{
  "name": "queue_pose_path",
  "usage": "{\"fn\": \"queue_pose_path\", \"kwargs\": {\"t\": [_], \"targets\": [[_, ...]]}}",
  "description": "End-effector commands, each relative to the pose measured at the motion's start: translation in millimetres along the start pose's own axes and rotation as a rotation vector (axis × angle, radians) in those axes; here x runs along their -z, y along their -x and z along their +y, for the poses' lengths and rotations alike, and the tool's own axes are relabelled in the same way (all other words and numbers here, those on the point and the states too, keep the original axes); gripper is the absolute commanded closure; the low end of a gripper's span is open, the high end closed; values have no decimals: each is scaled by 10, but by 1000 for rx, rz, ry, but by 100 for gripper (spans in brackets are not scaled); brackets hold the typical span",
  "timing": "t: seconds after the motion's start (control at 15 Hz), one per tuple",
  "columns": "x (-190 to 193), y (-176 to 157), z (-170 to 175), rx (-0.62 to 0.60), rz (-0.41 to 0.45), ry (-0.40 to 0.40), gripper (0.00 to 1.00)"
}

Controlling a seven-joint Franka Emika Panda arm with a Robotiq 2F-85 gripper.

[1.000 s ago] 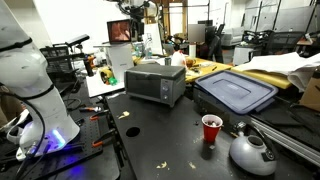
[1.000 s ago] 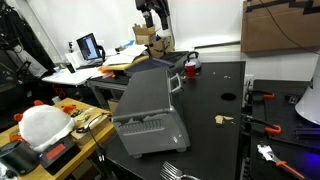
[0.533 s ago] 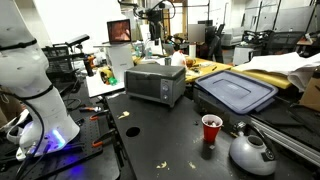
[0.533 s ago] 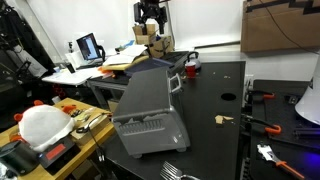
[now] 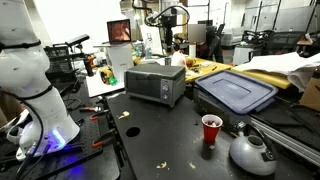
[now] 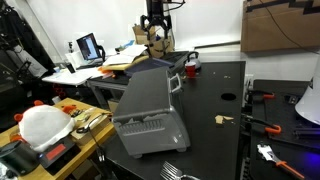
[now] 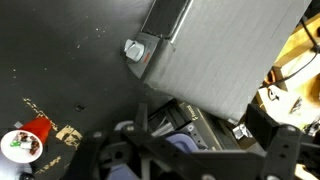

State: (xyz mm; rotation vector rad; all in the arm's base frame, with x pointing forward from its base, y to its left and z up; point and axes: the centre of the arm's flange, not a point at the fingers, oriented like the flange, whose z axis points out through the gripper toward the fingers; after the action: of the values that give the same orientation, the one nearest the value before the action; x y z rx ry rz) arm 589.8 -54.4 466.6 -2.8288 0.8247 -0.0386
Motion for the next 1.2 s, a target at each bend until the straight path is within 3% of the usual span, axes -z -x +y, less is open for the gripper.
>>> {"fn": "queue_pose_path", "kwargs": {"t": [0.0, 0.4, 1.13], "targets": [[30, -280, 268, -173, 34, -21, 0], [13, -545, 969, -407, 81, -23, 0], [-96, -877, 1850, -699, 196, 25, 0]]}}
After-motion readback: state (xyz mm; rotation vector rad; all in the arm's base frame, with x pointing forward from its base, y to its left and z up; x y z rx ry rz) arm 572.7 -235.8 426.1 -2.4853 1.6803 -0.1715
